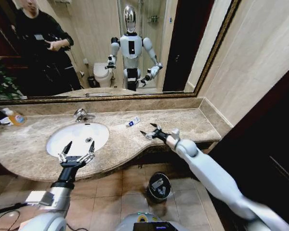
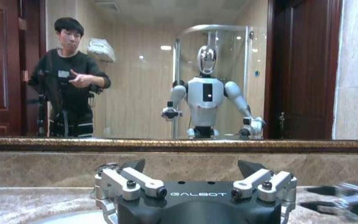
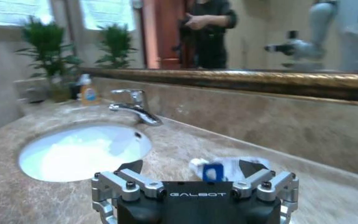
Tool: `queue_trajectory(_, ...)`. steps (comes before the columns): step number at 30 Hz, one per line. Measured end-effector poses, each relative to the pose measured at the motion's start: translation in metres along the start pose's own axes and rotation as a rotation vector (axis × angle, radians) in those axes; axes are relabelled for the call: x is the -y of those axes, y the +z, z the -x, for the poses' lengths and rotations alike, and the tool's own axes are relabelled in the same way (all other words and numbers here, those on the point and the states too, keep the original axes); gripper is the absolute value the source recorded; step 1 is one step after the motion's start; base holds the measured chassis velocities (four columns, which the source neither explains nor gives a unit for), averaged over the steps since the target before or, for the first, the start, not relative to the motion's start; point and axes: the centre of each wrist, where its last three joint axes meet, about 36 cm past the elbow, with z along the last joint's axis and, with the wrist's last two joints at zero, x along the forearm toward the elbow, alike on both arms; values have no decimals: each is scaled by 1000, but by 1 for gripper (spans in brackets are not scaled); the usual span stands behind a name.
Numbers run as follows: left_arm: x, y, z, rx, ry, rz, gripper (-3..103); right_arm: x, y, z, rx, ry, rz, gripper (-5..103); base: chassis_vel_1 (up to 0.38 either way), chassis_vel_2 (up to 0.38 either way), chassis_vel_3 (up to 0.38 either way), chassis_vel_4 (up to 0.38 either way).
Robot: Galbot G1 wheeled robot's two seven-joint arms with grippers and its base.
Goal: Pick up the trash from the sink and place it in the trash bin.
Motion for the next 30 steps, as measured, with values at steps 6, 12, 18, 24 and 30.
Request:
queue_trajectory(6, 0, 0, 0, 0, 0, 0, 100, 44, -29, 57, -21, -119, -110, 100, 0, 0, 0, 0)
queue_trajectory(12, 0, 0, 0, 0, 0, 0, 100, 69, -43, 86, -77, -189, -165, 100, 0, 0, 0, 0)
queue_trajectory(18, 0, 0, 0, 0, 0, 0, 100, 85, -49, 115, -163, -241, -260, 100, 0, 0, 0, 0)
queue_trajectory(24, 0, 0, 0, 0, 0, 0, 100, 82, -53, 130, -202, -247, -289, 100, 0, 0, 0, 0)
queue_trajectory(30, 0, 0, 0, 0, 0, 0, 100, 88, -62, 136, -262, -230, -278, 100, 0, 0, 0, 0)
